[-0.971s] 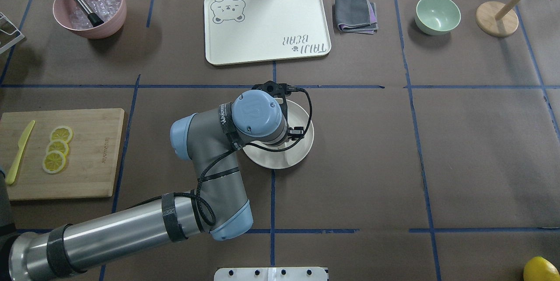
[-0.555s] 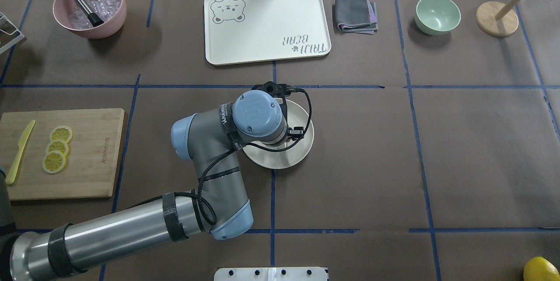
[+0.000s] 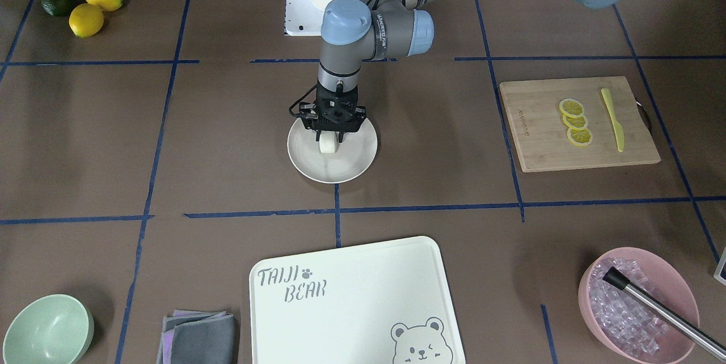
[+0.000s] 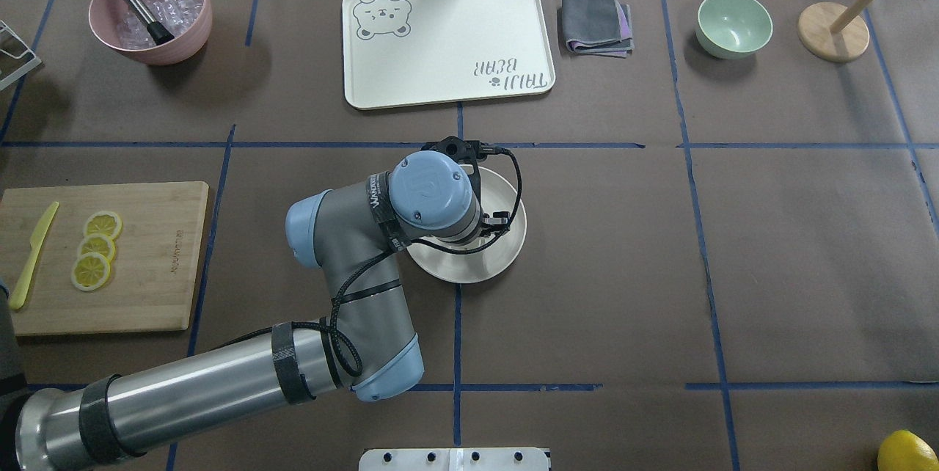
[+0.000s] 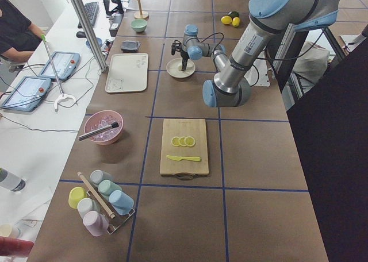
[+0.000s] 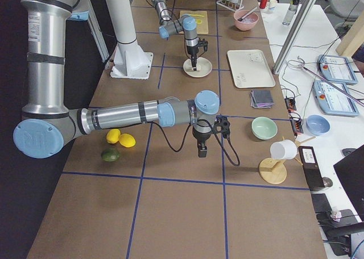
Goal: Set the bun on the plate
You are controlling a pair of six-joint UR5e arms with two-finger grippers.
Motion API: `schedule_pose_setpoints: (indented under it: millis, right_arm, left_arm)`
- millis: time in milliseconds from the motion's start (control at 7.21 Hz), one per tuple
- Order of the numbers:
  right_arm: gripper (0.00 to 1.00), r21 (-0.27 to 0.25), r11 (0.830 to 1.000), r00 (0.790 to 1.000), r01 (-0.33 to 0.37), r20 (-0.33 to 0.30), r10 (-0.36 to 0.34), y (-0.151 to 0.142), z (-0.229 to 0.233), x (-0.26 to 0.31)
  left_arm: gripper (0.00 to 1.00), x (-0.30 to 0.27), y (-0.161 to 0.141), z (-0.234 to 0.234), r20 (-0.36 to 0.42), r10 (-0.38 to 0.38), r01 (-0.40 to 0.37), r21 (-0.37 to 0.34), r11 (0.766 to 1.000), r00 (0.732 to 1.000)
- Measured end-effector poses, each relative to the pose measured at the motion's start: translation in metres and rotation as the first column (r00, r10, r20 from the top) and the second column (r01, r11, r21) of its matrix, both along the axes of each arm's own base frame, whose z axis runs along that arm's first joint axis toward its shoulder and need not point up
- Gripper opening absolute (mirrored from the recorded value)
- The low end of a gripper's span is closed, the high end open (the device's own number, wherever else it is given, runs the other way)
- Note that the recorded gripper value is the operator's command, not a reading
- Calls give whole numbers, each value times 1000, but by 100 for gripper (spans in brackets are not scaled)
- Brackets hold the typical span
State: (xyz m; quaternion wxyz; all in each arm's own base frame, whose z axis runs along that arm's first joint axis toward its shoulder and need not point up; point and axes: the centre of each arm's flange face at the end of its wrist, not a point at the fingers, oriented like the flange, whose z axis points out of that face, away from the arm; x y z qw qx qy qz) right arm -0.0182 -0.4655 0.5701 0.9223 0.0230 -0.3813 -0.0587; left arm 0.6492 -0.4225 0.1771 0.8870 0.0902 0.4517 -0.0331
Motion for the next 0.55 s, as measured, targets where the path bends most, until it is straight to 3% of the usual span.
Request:
schedule_pose_setpoints:
  millis: [277,555]
  right_arm:
    - [100,2,1000,1000,0,1,0,-1,-1,0]
    - [100,4,1000,1000,0,2,0,-1,-2,0]
  left_arm:
    - [93,-30,-15,-2,-14,-24,24,6,1000,1000]
    - [93,-111,-23,16,25,35,-36,42,998,999]
